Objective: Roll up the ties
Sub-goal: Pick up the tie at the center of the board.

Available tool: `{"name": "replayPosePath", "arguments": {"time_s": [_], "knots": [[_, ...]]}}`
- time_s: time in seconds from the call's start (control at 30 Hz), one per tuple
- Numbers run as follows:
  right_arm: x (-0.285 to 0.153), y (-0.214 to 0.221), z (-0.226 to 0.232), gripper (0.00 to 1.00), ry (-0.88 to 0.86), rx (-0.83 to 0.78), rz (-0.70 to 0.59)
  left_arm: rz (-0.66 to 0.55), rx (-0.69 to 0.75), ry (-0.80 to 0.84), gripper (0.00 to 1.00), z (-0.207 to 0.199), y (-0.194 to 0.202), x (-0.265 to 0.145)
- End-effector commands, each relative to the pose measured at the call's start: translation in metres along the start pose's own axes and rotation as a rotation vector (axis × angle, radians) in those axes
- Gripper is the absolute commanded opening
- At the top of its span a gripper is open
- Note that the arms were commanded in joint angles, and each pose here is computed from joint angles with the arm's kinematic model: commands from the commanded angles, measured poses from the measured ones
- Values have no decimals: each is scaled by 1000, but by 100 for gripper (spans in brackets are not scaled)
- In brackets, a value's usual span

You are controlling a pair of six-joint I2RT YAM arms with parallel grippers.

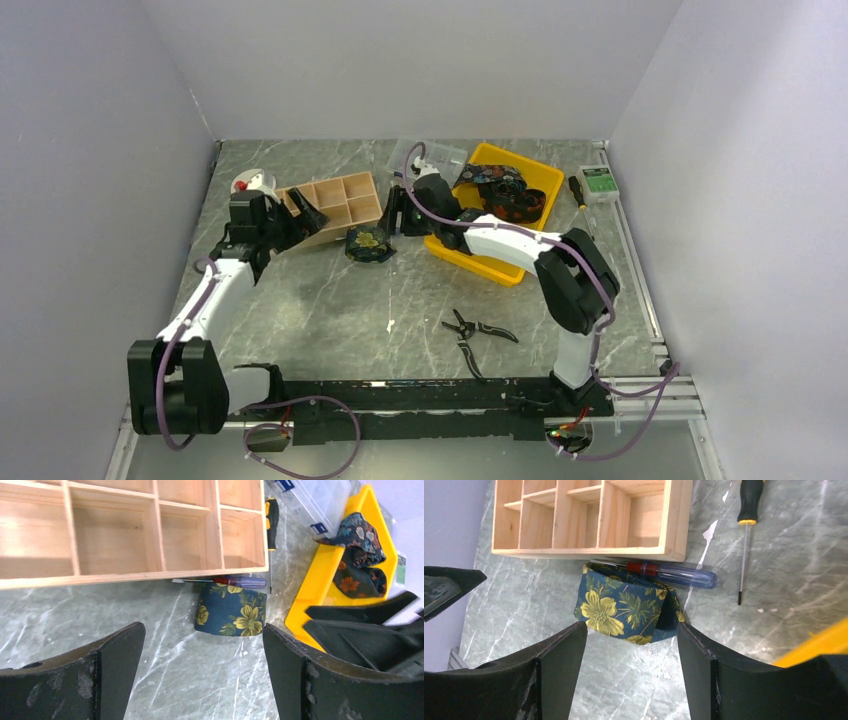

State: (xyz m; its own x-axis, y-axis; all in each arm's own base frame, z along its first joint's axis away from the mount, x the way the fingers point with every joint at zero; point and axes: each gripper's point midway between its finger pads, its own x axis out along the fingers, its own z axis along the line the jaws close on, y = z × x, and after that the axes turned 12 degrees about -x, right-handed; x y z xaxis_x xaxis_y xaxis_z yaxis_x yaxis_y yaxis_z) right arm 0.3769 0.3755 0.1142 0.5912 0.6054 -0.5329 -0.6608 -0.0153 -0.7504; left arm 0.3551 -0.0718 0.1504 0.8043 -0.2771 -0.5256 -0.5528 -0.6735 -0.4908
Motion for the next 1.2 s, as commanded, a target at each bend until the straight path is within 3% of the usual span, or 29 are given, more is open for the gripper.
{"name": "replayPosePath", "arguments": {"time_s": [0.0,0.2,0.37,0.47,0.6,0.73,0.87,1.03,1.17], "knots": [[-32,-28,0,71,61,-124,-104,-100,-33,-77,93,13,-11,-16],[-61,-39,15,77,162,-316,-207,-166,-52,-108,93,14,-20,-32],[-66,-45,18,94,86,-202,-253,-170,-114,-142,94,14,-30,-32],[-63,-45,27,97,-43,-170,-190,-138,-157,-88,94,3,-28,-27],[-58,-46,29,95,-106,-126,-185,-33,-137,74,94,-20,-13,-14],[-41,-40,19,91,-73,-83,-135,-50,-171,151,89,-19,-5,-3],[-34,-30,18,90,-98,-87,-125,-6,-176,104,88,-4,8,4],[-25,-20,16,90,-108,-83,-111,-8,-105,120,89,-16,0,-2],[-16,-15,12,84,-93,-48,-99,44,-101,62,88,-4,10,7]]}}
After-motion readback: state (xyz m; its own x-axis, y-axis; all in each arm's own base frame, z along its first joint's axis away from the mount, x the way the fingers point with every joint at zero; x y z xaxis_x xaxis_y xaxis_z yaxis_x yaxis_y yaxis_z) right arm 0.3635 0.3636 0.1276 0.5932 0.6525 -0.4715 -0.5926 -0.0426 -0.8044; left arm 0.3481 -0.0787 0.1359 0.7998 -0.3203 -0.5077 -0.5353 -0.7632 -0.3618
